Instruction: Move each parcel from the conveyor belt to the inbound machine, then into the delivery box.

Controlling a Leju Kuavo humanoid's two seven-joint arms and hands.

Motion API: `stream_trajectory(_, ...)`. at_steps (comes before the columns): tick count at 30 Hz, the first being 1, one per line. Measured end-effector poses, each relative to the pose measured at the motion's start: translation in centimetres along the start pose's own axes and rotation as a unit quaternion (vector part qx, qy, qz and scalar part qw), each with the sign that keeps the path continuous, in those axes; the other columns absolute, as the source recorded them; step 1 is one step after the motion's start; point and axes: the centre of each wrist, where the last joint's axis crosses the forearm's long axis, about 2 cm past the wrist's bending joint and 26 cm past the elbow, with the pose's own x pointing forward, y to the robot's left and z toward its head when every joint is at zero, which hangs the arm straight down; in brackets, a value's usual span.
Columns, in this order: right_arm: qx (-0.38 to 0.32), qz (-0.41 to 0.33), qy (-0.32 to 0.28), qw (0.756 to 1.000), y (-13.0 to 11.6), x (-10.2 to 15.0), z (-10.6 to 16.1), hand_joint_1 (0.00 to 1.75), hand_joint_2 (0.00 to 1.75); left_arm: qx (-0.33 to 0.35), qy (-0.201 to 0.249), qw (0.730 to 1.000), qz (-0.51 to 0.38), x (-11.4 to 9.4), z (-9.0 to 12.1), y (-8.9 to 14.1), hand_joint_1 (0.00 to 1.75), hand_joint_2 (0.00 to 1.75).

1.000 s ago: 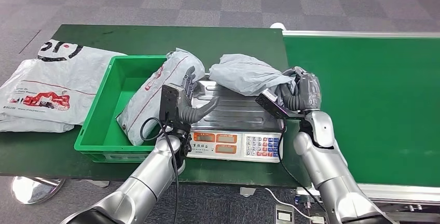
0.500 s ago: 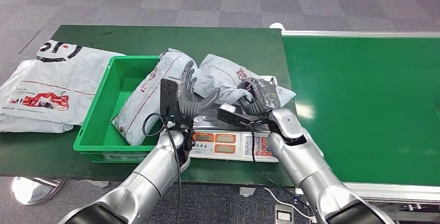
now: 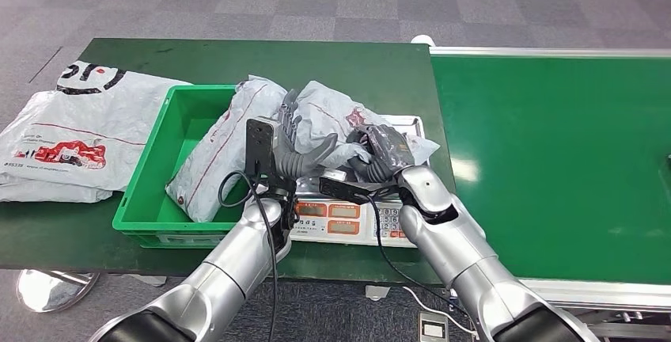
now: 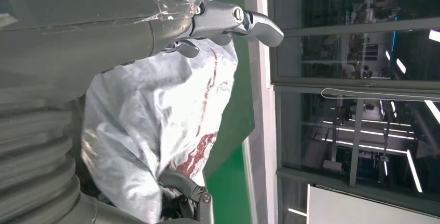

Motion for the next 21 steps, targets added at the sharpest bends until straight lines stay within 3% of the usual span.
stream_trajectory(8, -0.034, -0.01, -0.013, 0.999, 0.5, 0.4, 0.7, 0.0, 1.75, 0.005, -0.008, 1.0, -0.004, 0.3, -0.2, -0.2, 0.0, 1.75)
stream_trajectory(13, -0.098, -0.063, -0.013, 0.993, 1.1, -0.4, 2.3, 0.0, 1.75, 0.008, -0.021, 0.999, -0.023, 0.4, -0.2, -0.4, 0.0, 1.75)
stream_trajectory(16, -0.106, -0.169, -0.004, 0.98, 1.4, -0.9, 3.2, 0.0, 1.75, -0.004, -0.024, 0.998, -0.06, 0.5, -0.3, -0.5, 0.0, 1.75)
stream_trajectory(21, -0.104, -0.362, 0.031, 0.926, 1.0, -2.1, 3.8, 0.0, 1.75, -0.058, -0.02, 0.991, -0.118, 1.0, -1.0, -0.7, 0.0, 1.75)
